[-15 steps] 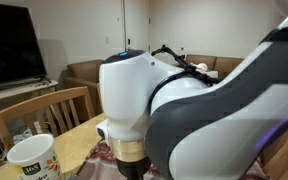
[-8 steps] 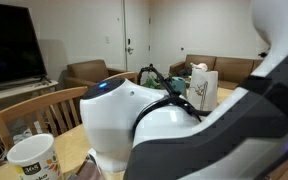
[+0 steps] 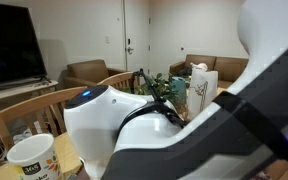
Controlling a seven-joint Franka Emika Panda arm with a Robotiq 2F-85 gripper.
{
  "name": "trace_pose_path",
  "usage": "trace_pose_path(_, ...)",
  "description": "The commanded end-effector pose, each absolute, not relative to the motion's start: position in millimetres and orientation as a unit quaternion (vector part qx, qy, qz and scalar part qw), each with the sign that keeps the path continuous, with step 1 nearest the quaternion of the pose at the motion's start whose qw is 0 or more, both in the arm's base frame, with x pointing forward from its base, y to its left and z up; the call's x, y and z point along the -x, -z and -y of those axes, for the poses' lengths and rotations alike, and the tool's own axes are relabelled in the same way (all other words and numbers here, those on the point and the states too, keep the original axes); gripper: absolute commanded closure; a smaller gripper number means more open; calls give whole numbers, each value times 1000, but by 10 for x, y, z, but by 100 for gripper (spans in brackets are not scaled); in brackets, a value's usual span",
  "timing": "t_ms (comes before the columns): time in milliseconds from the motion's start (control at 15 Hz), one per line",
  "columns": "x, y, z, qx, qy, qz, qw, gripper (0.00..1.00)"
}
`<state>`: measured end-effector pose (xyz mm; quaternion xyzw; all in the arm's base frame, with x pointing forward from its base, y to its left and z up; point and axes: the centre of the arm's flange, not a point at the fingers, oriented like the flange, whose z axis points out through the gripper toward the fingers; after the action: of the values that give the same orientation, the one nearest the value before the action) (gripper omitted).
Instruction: Move the towel to the backrest of the right chair
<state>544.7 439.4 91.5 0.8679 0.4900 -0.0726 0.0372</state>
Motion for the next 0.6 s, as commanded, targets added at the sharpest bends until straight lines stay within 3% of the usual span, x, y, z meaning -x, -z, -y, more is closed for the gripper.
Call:
trace_pose_path(0,-5569,-856,-4497,-869,85,-485,44,0)
trace_pose_path(533,-5592,-851,-4399,-870,100,-479,56,0)
